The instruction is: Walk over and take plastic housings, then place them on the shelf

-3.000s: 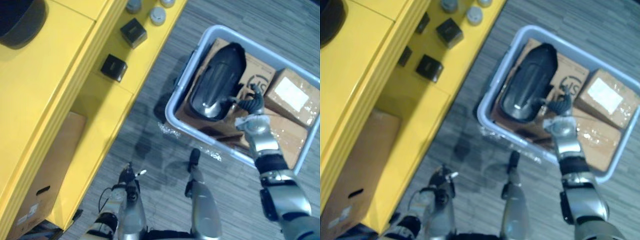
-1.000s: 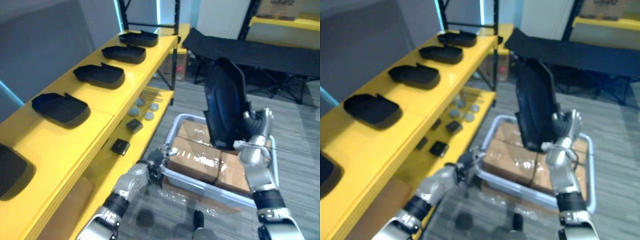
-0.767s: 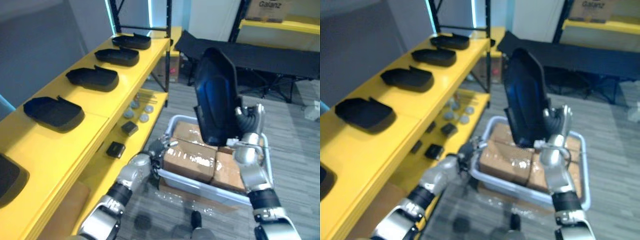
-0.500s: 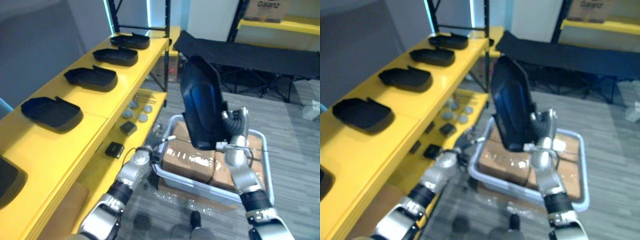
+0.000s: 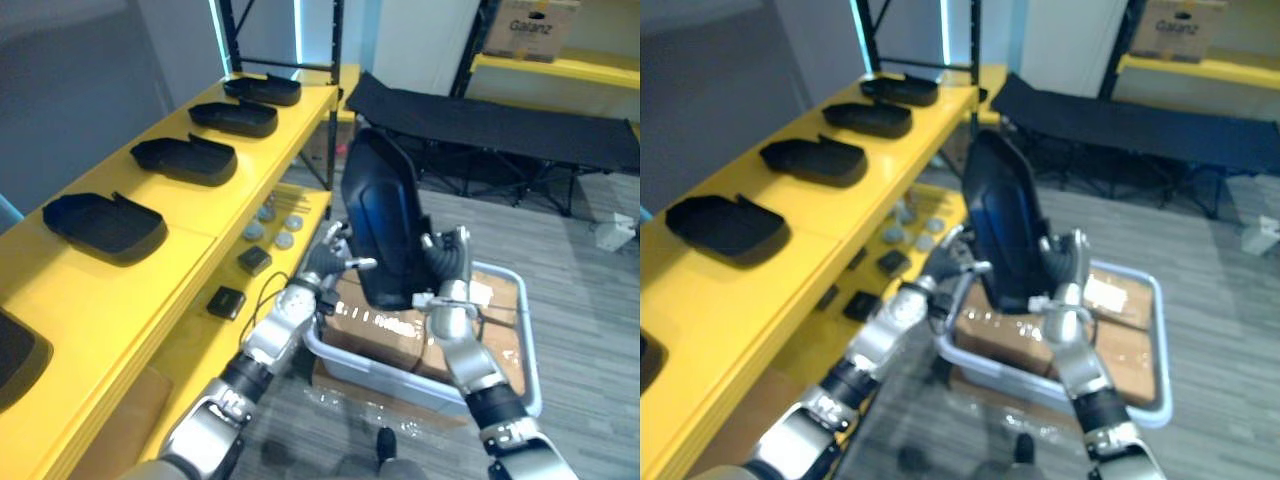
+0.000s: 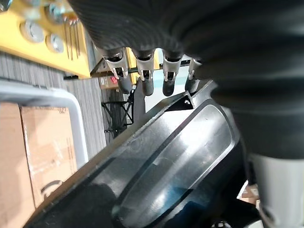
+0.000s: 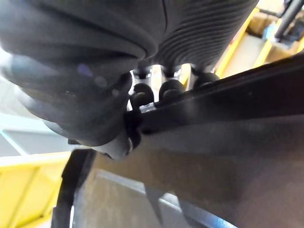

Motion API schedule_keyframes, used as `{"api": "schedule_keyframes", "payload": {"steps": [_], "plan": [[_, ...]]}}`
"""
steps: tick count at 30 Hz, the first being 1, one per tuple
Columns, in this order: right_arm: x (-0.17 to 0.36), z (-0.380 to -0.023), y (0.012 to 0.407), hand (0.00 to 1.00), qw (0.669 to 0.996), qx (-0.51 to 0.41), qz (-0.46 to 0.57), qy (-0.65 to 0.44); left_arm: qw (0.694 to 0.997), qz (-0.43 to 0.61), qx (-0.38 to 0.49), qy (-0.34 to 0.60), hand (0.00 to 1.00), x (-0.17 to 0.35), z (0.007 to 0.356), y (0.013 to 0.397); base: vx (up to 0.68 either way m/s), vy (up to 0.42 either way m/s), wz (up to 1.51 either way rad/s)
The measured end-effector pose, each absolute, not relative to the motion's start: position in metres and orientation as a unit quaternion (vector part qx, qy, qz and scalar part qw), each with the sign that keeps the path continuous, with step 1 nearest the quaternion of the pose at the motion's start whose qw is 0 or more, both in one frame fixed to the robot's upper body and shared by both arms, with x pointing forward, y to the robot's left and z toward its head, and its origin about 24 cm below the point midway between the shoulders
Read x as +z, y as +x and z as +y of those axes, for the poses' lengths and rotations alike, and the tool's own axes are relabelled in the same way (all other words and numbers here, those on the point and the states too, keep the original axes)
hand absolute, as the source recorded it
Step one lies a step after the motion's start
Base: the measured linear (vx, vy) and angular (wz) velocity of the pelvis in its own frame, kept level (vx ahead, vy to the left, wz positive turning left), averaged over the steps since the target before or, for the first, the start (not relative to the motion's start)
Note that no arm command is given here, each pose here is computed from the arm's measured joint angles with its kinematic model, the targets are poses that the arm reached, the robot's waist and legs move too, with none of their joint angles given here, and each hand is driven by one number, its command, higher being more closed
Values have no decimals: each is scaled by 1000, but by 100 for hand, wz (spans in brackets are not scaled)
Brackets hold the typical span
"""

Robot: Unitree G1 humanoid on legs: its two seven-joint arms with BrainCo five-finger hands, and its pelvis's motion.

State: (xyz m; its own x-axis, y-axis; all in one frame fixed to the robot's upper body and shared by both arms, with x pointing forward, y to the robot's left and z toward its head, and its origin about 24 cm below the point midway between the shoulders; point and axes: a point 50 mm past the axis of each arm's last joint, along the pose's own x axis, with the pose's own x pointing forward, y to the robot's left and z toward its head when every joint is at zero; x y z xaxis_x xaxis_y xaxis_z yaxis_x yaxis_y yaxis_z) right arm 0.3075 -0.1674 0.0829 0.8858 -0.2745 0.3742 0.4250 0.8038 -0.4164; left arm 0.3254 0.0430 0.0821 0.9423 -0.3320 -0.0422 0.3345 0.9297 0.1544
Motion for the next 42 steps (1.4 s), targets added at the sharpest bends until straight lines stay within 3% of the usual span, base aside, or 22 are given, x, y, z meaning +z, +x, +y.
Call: {"api": "schedule_keyframes", "payload": {"steps": [7,16,26,42], "plan": [[81,-163,308,100,943,-180,-143,-239,975,21,-156,157,0,75,41,324,0,0,0],[80,-157,312,100,947,-170,-139,-236,976,48,-142,160,0,62,44,324,0,0,0],[84,-149,312,100,947,-181,-160,-210,977,141,-154,48,0,31,43,311,0,0,0],[70,-128,301,100,970,-166,-133,-115,982,109,-118,-101,0,41,34,311,0,0,0]]}}
